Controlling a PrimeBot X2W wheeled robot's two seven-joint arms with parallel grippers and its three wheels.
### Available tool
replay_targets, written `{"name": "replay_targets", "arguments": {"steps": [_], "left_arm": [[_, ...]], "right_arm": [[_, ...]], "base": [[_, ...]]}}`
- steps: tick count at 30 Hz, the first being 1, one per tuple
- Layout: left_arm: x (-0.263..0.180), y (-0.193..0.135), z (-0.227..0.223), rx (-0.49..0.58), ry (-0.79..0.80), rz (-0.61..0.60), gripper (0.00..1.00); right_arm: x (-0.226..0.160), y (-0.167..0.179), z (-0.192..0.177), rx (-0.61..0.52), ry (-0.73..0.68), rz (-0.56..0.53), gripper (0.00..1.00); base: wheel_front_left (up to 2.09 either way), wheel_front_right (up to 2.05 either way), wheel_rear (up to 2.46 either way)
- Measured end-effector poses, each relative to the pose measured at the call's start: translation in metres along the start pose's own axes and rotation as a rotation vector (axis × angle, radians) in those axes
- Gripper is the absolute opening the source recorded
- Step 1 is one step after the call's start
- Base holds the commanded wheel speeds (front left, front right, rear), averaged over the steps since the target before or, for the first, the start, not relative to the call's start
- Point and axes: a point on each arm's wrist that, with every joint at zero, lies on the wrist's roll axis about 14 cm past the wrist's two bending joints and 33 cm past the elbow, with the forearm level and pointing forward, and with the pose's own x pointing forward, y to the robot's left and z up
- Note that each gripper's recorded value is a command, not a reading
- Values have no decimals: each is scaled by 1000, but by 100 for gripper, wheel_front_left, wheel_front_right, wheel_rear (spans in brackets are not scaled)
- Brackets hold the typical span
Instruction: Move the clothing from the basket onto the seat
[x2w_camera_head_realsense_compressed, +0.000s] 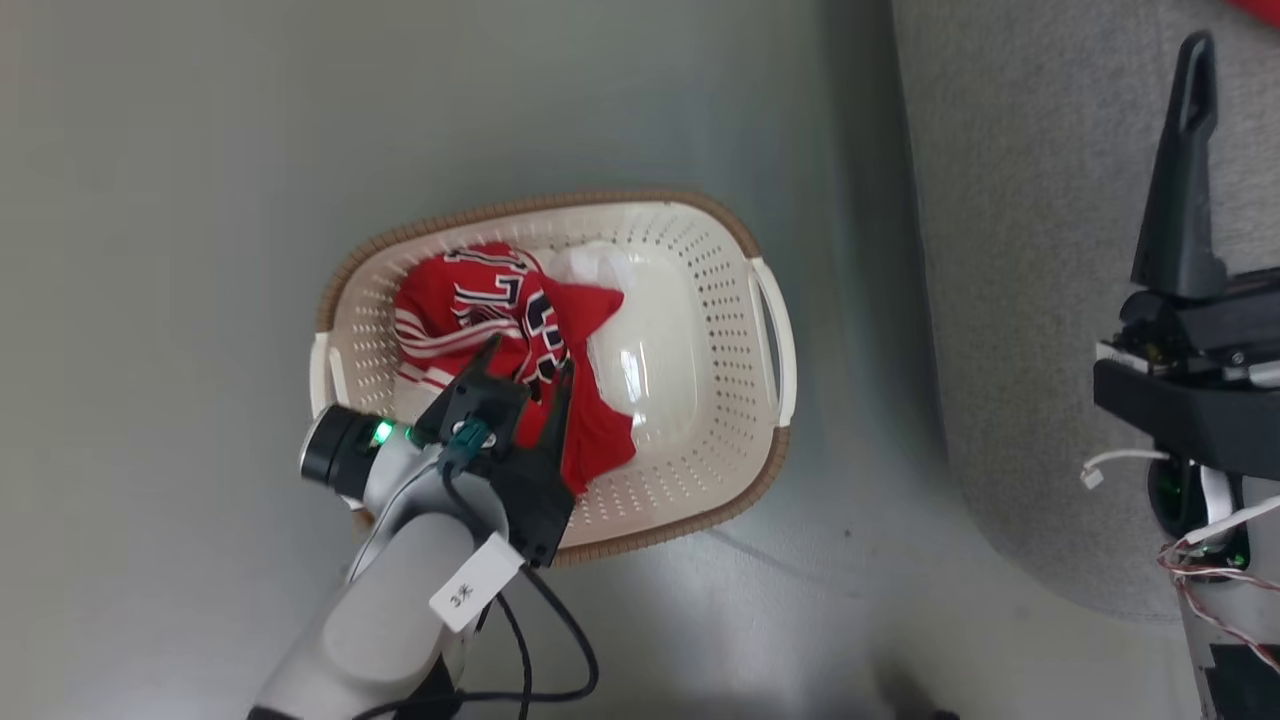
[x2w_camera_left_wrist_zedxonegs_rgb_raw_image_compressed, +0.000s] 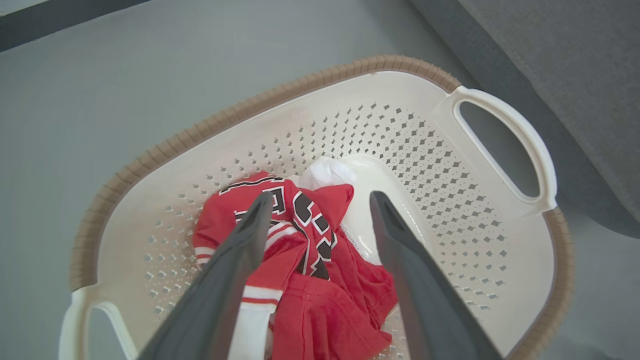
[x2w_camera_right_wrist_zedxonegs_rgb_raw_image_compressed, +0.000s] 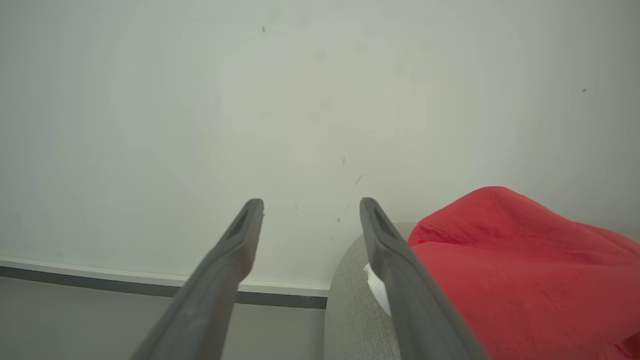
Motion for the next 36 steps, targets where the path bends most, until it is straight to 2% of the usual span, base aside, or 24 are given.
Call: {"name": "replay_targets", "arguments": {"steps": [15, 23, 30, 31, 32, 33, 35, 36], "left_arm": [[74, 2, -38, 8, 91, -61, 100], [92, 2, -75, 14, 170, -77, 100], [103, 11, -93, 24, 216, -49, 100], [103, 12, -97, 25, 228, -48, 96], [103, 12, -100, 25, 237, -46, 76], [102, 13, -103, 27, 244, -40, 49], [102, 13, -106, 29, 255, -40, 20], [101, 12, -107, 30, 257, -41, 0]], "right_arm": [[24, 6, -67, 0, 36, 19, 100], [20, 8, -109, 4, 111, 18, 100], [20, 8, -121, -5, 129, 22, 100], [19, 8, -122, -11, 130, 24, 100], [19, 9, -123, -15, 131, 26, 100], [19, 9, -123, -19, 133, 27, 100], [20, 9, -125, -22, 135, 28, 100], [20, 9, -125, -22, 135, 28, 100]], "base": [[0, 0, 0], [0, 0, 0], [0, 0, 0], [0, 0, 0], [0, 0, 0], [0, 0, 0], [0, 0, 0], [0, 0, 0]]}}
